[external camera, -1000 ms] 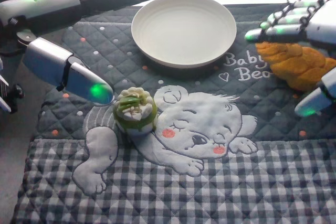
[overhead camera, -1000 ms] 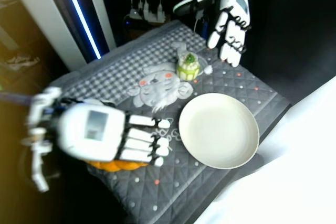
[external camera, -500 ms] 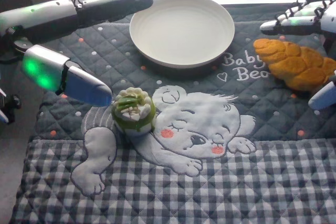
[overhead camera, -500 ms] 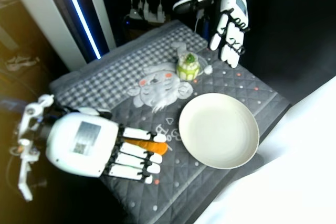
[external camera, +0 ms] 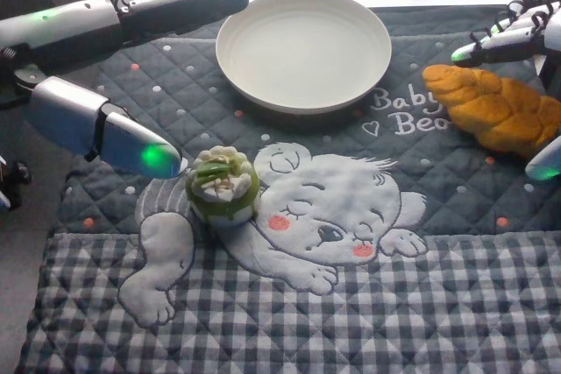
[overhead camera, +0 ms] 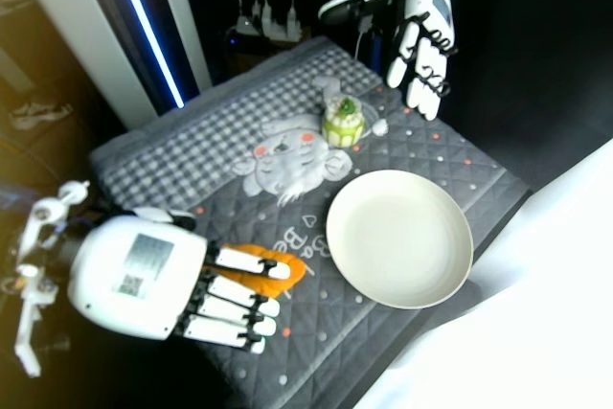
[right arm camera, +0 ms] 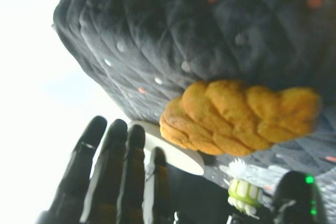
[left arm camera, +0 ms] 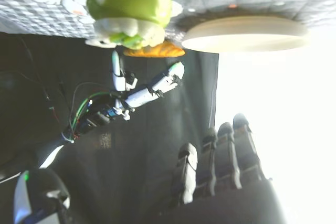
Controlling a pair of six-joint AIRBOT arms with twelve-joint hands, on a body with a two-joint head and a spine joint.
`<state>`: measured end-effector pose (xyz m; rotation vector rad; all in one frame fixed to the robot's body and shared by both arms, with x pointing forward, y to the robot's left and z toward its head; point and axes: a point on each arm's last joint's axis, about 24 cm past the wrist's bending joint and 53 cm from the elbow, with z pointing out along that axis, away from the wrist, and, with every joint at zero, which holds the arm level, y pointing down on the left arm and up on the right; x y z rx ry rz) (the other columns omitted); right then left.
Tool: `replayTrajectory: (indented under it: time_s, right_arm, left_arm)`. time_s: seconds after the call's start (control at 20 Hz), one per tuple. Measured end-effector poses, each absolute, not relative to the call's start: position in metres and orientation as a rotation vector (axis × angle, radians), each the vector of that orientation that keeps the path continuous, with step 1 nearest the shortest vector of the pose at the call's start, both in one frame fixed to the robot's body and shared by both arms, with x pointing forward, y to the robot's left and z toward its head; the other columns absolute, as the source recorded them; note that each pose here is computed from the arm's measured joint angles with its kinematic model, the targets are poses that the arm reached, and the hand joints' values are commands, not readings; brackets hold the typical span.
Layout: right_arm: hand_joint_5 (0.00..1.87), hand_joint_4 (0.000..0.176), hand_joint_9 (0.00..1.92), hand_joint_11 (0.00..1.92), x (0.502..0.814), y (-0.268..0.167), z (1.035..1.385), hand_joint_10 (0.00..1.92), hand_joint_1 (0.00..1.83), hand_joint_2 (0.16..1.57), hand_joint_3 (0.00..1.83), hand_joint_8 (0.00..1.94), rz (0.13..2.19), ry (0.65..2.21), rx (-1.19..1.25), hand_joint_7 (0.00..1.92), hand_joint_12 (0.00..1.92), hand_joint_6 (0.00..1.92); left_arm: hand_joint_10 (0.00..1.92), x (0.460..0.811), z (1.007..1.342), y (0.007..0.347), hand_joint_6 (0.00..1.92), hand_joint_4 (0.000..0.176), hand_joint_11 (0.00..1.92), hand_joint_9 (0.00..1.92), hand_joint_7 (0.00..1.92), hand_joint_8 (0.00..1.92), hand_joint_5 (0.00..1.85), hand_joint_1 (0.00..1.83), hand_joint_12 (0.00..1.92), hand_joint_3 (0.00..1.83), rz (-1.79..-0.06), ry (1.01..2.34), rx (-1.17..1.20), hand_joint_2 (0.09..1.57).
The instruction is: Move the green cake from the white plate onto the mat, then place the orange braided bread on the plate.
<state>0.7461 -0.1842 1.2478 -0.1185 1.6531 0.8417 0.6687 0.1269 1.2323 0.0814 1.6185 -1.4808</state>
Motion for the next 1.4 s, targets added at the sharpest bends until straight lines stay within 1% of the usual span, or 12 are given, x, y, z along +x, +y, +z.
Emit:
replayTrajectory:
  time_s: [0.15, 0.4, 0.5, 0.55, 0.6, 0.9, 0.95, 1.0, 1.05, 1.1, 1.35, 1.4]
  right_arm:
    - [0.44, 0.082, 0.52, 0.34, 0.747, -0.184, 1.245, 0.01, 0.7, 0.64, 0.0, 0.0, 0.834, 1.661, -0.115, 0.55, 0.8, 0.0]
    - [0.5, 0.006, 0.83, 0.58, 0.747, -0.179, 1.243, 0.02, 1.02, 0.7, 0.0, 0.0, 0.842, 1.667, -0.119, 0.75, 0.72, 0.0]
    - [0.7, 0.0, 1.29, 1.05, 0.746, -0.177, 1.241, 0.04, 1.37, 0.91, 0.01, 0.16, 0.851, 1.669, -0.115, 1.34, 0.54, 0.0]
    - [0.98, 0.0, 1.27, 1.04, 0.746, -0.177, 1.242, 0.58, 1.41, 0.99, 0.0, 0.31, 0.861, 1.666, -0.109, 1.35, 0.31, 0.44]
    - [1.04, 0.0, 1.12, 1.09, 0.745, -0.176, 1.241, 0.95, 1.4, 1.05, 0.0, 0.68, 0.868, 1.666, -0.112, 1.08, 0.22, 0.79]
    - [0.93, 0.0, 1.12, 1.18, 0.748, -0.181, 1.245, 0.97, 1.39, 1.07, 0.0, 0.71, 0.897, 1.656, -0.054, 1.07, 0.16, 0.95]
    - [0.95, 0.0, 1.14, 1.2, 0.749, -0.182, 1.247, 0.96, 1.4, 1.06, 0.0, 0.64, 0.905, 1.652, -0.041, 1.12, 0.22, 0.89]
    - [1.03, 0.0, 1.23, 1.06, 0.748, -0.184, 1.248, 0.86, 1.4, 1.02, 0.01, 0.5, 0.918, 1.647, -0.027, 1.22, 0.62, 0.71]
    - [1.03, 0.0, 1.23, 1.06, 0.748, -0.184, 1.251, 0.86, 1.4, 1.02, 0.01, 0.5, 0.931, 1.637, -0.022, 1.22, 0.62, 0.71]
    - [1.01, 0.0, 1.37, 1.14, 0.746, -0.183, 1.255, 0.3, 1.3, 1.05, 0.01, 0.75, 0.95, 1.62, -0.027, 1.22, 0.86, 0.76]
    - [1.04, 0.0, 1.45, 1.22, 0.733, -0.186, 1.284, 0.0, 1.29, 1.04, 0.0, 0.47, 1.066, 1.517, -0.008, 1.33, 0.42, 0.81]
    - [1.06, 0.0, 1.4, 1.18, 0.731, -0.184, 1.287, 0.43, 1.39, 1.0, 0.0, 0.12, 1.077, 1.507, -0.015, 1.42, 0.37, 0.74]
  left_arm:
    - [0.0, 0.667, 1.236, 0.13, 0.0, 0.176, 0.0, 0.0, 0.0, 0.0, 0.0, 0.56, 0.02, 0.0, -1.481, 1.606, 0.085, 0.65]
    - [0.0, 0.666, 1.241, 0.134, 0.0, 0.176, 0.0, 0.0, 0.0, 0.0, 0.0, 0.65, 0.0, 0.0, -1.471, 1.591, 0.085, 0.64]
    - [0.0, 0.666, 1.241, 0.134, 0.0, 0.176, 0.0, 0.0, 0.0, 0.0, 0.0, 0.64, 0.0, 0.0, -1.473, 1.59, 0.085, 0.63]
    - [0.0, 0.666, 1.241, 0.134, 0.0, 0.176, 0.0, 0.0, 0.0, 0.0, 0.0, 0.66, 0.0, 0.0, -1.472, 1.59, 0.085, 0.63]
    - [0.0, 0.666, 1.241, 0.133, 0.0, 0.176, 0.0, 0.0, 0.0, 0.0, 0.0, 0.68, 0.0, 0.0, -1.475, 1.589, 0.085, 0.63]
    - [0.0, 0.665, 1.237, 0.134, 0.0, 0.176, 0.0, 0.0, 0.0, 0.0, 0.0, 0.66, 0.0, 0.0, -1.466, 1.597, 0.091, 0.64]
    - [0.0, 0.665, 1.237, 0.134, 0.0, 0.176, 0.0, 0.0, 0.0, 0.0, 0.0, 0.65, 0.0, 0.0, -1.463, 1.596, 0.092, 0.63]
    - [0.0, 0.665, 1.238, 0.134, 0.0, 0.176, 0.0, 0.0, 0.0, 0.0, 0.0, 0.64, 0.0, 0.01, -1.458, 1.594, 0.097, 0.65]
    - [0.0, 0.665, 1.237, 0.134, 0.0, 0.176, 0.0, 0.0, 0.0, 0.0, 0.0, 0.64, 0.0, 0.01, -1.458, 1.594, 0.097, 0.65]
    - [0.0, 0.665, 1.237, 0.134, 0.0, 0.176, 0.0, 0.0, 0.0, 0.0, 0.0, 0.62, 0.0, 0.0, -1.458, 1.594, 0.097, 0.64]
    - [0.0, 0.666, 1.235, 0.136, 0.0, 0.176, 0.0, 0.0, 0.0, 0.0, 0.0, 0.59, 0.0, 0.01, -1.452, 1.599, 0.091, 0.65]
    - [0.0, 0.666, 1.235, 0.136, 0.0, 0.176, 0.0, 0.0, 0.0, 0.0, 0.0, 0.58, 0.0, 0.01, -1.452, 1.599, 0.091, 0.65]
